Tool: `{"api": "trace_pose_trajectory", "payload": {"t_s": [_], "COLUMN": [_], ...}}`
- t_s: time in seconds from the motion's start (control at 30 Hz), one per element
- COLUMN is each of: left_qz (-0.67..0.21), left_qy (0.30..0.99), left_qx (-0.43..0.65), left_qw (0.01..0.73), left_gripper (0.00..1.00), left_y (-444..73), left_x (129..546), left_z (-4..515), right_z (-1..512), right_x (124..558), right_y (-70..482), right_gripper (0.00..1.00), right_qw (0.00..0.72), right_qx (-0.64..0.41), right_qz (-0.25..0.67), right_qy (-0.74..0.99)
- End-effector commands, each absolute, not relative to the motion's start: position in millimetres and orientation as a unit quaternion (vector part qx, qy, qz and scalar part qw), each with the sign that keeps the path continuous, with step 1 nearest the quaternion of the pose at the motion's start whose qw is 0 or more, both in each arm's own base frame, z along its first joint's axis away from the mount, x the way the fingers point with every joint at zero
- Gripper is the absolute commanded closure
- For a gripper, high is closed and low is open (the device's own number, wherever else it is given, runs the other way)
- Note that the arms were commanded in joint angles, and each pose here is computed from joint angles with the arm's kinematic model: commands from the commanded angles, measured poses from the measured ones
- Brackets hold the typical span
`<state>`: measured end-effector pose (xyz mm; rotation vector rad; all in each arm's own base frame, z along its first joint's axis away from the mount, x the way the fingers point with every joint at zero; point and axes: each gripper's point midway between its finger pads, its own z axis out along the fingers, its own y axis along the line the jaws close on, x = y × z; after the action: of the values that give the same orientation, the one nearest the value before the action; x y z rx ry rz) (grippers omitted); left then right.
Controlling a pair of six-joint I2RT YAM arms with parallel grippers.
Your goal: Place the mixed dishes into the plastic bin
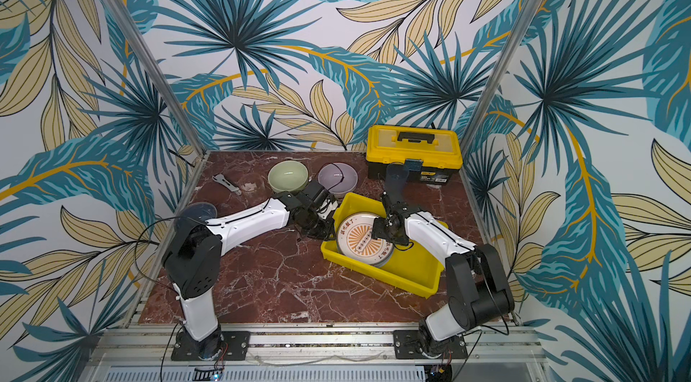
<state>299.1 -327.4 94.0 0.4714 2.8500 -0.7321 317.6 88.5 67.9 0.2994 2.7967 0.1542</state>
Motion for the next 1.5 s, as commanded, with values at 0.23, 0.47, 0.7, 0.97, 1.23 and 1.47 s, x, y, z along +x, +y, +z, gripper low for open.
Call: {"api": "trace_pose_trajectory", "payload": {"t_s": [0.23,0.47,0.7,0.97,1.23,1.47], "left_qz": [-0.246,-0.231,-0.224,-0.227,-0.164,-0.116], "left_qy": [0.954,0.961,0.963,0.962,0.973,0.984], "left_qx": [0.13,0.107,0.1,0.109,0.128,0.088], "left_qw": [0.112,0.11,0.107,0.104,0.097,0.1], "left_gripper": [0.75,0.79,0.79,0.66,0.7,0.82], "left_y": [-310.0,-287.3,-277.3,-279.1,-286.8,-265.7], "left_x": [305.9,298.7,296.5,296.3,300.2,302.4], "left_z": [116.0,110.4,105.5,106.7,98.0,94.9], "right_z": [106.9,116.4,119.5,122.9,125.9,132.2], "right_x": [320.3,322.1,320.6,316.9,299.0,288.8], "right_y": [87.0,90.1,87.8,84.1,57.3,35.4], "right_gripper": [0.23,0.23,0.23,0.23,0.24,0.24], "right_qw": [0.192,0.203,0.206,0.208,0.208,0.227], "right_qx": [0.085,0.084,0.084,0.084,0.118,0.133], "right_qz": [0.059,0.071,0.066,0.059,0.021,-0.002], "right_qy": [0.976,0.973,0.973,0.973,0.971,0.965]}}
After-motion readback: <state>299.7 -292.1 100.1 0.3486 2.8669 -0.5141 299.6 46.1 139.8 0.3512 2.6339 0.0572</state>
